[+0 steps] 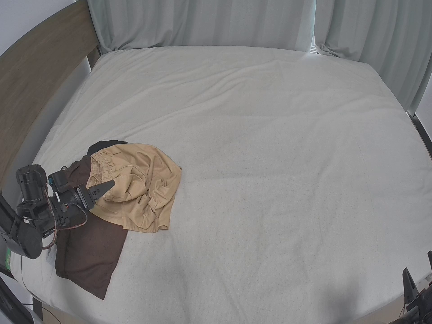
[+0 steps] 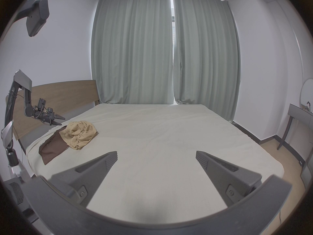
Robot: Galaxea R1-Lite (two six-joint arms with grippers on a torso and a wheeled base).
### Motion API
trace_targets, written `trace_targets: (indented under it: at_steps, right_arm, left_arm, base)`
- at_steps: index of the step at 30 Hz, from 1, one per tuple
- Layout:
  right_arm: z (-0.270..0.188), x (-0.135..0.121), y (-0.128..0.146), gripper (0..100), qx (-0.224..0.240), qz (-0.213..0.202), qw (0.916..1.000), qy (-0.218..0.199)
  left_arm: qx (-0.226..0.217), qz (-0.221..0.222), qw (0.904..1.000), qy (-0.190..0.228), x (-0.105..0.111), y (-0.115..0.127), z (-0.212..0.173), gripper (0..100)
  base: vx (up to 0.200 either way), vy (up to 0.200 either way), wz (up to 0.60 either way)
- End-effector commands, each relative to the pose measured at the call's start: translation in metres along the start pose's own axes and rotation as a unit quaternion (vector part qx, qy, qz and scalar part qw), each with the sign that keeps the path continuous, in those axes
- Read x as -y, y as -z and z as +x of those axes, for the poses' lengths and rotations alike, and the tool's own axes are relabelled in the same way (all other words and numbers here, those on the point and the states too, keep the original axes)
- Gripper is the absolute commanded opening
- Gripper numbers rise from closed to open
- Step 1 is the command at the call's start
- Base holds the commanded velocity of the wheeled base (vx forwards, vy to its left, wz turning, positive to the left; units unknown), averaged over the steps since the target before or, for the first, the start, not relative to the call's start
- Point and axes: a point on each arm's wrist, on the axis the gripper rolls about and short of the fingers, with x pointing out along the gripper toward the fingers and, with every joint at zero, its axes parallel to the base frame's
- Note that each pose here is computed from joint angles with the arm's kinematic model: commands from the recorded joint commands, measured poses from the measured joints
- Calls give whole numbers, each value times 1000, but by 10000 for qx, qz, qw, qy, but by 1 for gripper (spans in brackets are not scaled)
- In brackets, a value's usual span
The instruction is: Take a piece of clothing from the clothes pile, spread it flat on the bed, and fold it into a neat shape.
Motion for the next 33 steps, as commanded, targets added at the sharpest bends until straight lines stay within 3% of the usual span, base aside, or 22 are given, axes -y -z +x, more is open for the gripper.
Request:
trace_targets:
  at_steps: [1,20,33]
  right_arm:
    - [0,0,5,100,-30,-1,10000,-2]
    - [0,0,5,100,-30,14,10000,-2]
    - [0,0,5,100,-30,22,10000,-2]
  left_arm:
    - [-72,-65,9999,-75,-11,1,13,100]
    - [-39,-79,10000,22,-30,-5,47,100]
    - [-12,-120,9987,503,-32,-2,67,100]
  base:
    - [0,0,0]
    - [0,0,0]
    - [0,0,0]
